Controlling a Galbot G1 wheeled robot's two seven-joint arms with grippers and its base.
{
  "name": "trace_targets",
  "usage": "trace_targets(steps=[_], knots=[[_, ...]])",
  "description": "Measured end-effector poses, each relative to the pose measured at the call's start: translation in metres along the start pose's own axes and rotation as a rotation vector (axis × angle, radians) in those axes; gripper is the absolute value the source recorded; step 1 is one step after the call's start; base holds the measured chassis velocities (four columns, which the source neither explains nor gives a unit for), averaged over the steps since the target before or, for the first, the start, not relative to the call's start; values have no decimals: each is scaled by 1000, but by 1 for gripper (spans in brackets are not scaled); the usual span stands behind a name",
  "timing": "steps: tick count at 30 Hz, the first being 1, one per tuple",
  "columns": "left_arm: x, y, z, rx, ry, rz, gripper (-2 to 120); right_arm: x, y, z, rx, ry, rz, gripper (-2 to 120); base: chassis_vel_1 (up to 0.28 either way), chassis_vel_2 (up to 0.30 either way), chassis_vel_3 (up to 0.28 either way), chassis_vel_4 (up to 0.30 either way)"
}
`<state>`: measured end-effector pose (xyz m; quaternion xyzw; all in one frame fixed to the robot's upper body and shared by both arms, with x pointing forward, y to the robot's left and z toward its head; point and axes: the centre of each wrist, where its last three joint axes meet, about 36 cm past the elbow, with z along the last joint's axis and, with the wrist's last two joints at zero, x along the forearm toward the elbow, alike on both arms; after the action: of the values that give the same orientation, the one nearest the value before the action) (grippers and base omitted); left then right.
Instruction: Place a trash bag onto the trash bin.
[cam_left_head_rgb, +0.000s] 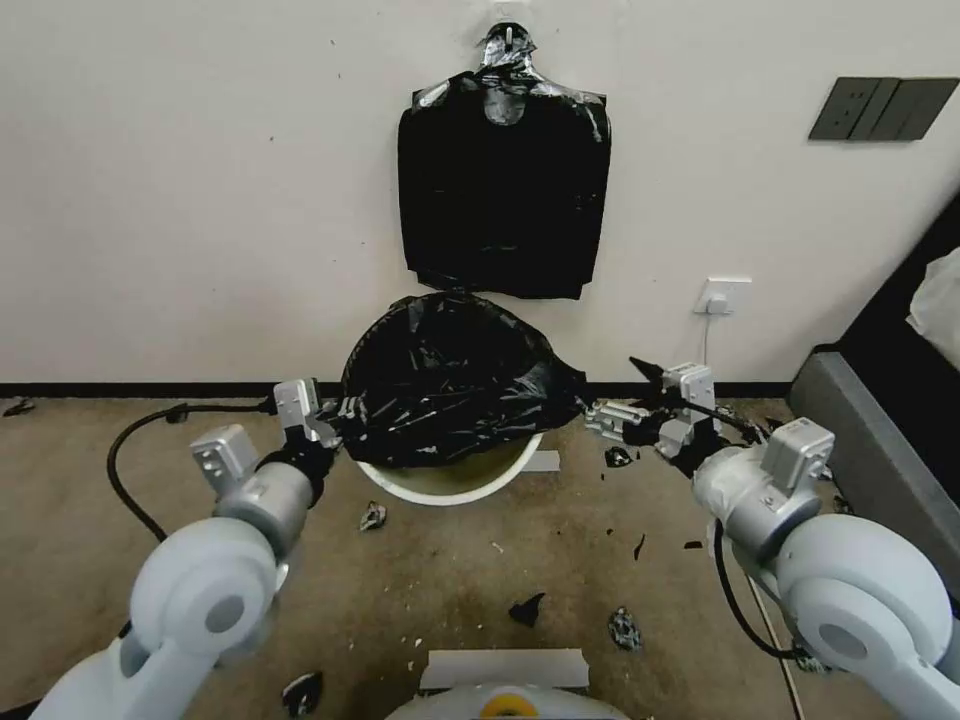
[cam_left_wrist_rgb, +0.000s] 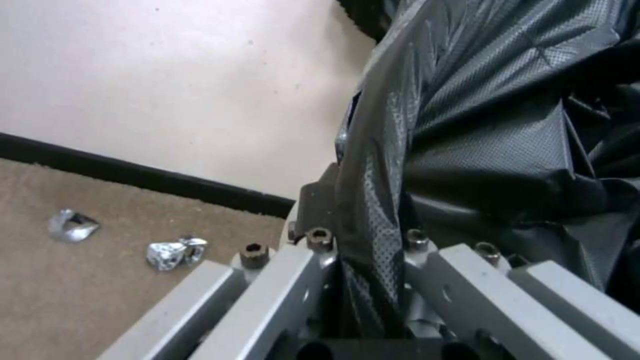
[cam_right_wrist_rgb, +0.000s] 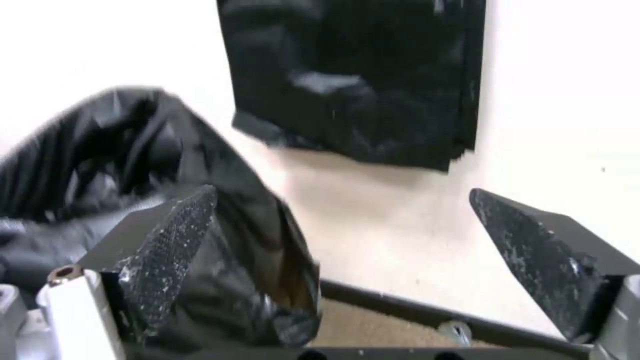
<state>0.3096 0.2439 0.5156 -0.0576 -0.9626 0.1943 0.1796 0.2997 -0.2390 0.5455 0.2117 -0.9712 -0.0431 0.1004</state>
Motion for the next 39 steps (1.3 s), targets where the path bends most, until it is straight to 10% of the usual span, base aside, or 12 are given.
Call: trace_targets(steps=[6,13,26,39], knots=[[3,6,2,-19,-3,-25,3,3,3,-10,-18,-58,-32,100,0,0,0,0],[12,1,4,-154,-29,50,3,10,15,-23,22,11,-436,100,0,0,0,0],[11,-12,13,-305,-31,160,3,-8,2,-14,189,235,-510,93,0,0,0,0],[14,-18,17,-296,-26,175,3,-7,2,-5,248,280,-522,45,0,0,0,0]])
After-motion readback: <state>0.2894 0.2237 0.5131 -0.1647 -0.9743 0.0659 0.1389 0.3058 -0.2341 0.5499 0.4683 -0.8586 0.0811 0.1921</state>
